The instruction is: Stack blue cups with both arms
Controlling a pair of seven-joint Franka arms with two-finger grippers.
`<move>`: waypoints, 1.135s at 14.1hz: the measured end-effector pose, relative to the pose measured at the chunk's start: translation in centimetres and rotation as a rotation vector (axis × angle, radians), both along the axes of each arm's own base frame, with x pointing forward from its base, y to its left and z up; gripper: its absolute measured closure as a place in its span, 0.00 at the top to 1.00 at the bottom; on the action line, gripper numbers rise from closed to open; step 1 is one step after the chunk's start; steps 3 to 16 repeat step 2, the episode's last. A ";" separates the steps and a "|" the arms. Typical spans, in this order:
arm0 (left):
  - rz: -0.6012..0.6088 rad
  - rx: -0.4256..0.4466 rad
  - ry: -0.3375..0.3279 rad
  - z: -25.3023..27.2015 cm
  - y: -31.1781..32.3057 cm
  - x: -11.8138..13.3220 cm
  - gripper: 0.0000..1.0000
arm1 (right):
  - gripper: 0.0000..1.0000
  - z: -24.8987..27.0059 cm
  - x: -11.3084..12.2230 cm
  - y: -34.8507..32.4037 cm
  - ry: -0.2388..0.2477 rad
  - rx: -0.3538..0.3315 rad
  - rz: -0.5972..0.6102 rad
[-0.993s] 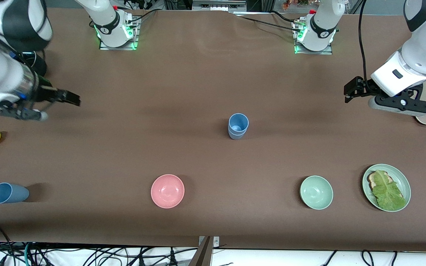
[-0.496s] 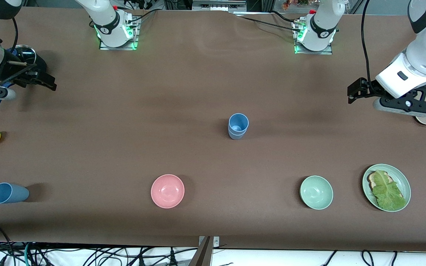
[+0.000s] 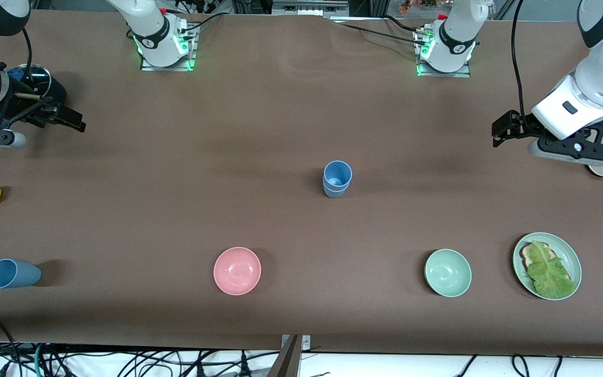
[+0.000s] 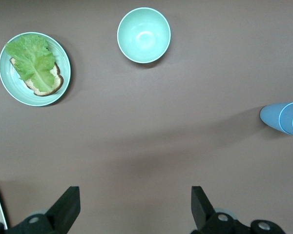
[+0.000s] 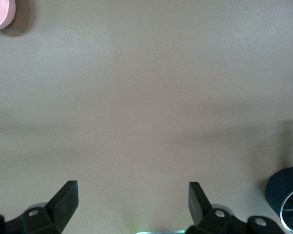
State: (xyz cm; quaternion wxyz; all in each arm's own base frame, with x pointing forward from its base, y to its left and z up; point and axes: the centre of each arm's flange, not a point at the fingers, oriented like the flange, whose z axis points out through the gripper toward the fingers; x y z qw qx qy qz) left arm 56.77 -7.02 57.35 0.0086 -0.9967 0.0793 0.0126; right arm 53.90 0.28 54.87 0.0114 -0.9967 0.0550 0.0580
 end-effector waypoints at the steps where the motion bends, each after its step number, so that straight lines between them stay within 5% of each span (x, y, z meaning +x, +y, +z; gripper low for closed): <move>1: 0.000 0.000 0.000 0.0 0.0 0.0 1.00 | 1.00 0.0 0.0 0.0 0.000 0.000 0.000; 16: 0.000 0.000 0.000 0.0 0.0 0.0 1.00 | 1.00 0.0 0.0 0.0 0.000 0.001 0.000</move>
